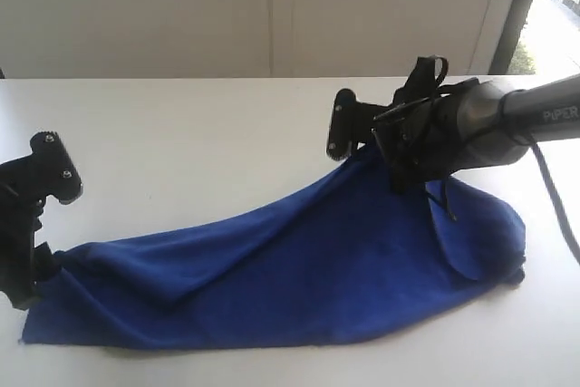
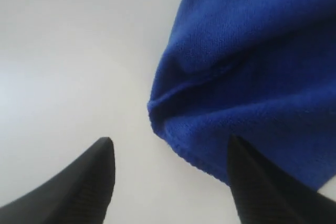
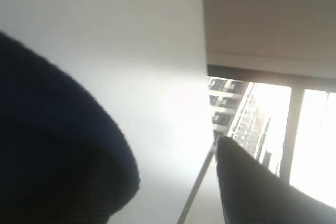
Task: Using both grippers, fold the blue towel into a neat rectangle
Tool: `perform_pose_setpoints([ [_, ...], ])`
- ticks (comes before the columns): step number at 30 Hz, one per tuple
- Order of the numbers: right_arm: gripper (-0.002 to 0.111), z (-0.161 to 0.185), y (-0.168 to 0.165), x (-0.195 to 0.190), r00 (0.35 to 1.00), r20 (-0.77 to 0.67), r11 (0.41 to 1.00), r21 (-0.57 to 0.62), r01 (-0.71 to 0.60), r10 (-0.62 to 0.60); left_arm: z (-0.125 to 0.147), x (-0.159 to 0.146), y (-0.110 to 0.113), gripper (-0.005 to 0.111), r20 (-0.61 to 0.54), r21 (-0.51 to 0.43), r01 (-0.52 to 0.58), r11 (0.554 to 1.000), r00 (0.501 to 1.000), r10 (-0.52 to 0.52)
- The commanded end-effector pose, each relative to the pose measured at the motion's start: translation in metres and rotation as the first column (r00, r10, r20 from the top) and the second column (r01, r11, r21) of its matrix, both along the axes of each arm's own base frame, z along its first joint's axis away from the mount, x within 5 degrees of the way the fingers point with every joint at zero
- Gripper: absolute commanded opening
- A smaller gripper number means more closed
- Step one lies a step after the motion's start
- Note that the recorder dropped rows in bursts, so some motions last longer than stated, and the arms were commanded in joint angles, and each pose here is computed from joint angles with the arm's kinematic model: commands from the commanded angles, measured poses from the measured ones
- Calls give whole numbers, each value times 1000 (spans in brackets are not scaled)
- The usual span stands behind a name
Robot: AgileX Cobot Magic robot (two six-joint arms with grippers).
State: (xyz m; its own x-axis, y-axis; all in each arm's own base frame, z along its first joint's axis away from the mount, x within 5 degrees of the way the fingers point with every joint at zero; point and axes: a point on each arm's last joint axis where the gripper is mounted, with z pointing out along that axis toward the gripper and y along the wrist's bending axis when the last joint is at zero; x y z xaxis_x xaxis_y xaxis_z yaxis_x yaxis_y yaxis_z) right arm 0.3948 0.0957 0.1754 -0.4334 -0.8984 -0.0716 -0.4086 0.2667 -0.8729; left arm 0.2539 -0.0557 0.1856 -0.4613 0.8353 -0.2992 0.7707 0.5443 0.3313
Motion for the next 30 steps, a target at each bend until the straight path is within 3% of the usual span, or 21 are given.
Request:
perform_pose_setpoints([
  [1,59,30,-10,7,970,204,991,41,130,-136,2,-2,-4,66,3,-72,-60,996,998,60],
  [6,59,62,-19,-4,929,272,967,106,231,-251,2,-7,-27,65,7,-98,8,995,1000,-7],
  [12,59,81,-26,-25,902,152,889,298,347,-403,3,-17,-57,63,29,-103,131,986,991,-129],
  [20,59,92,-40,-47,831,78,817,252,519,-551,3,-23,-67,63,19,-107,167,980,986,-166],
  [25,59,108,-43,-57,823,79,804,285,522,-562,-2,-22,-68,63,-5,-99,165,981,986,-166],
  [30,59,102,-30,-55,878,-28,801,398,448,-477,-18,-21,-69,63,-55,-101,144,984,987,-150],
])
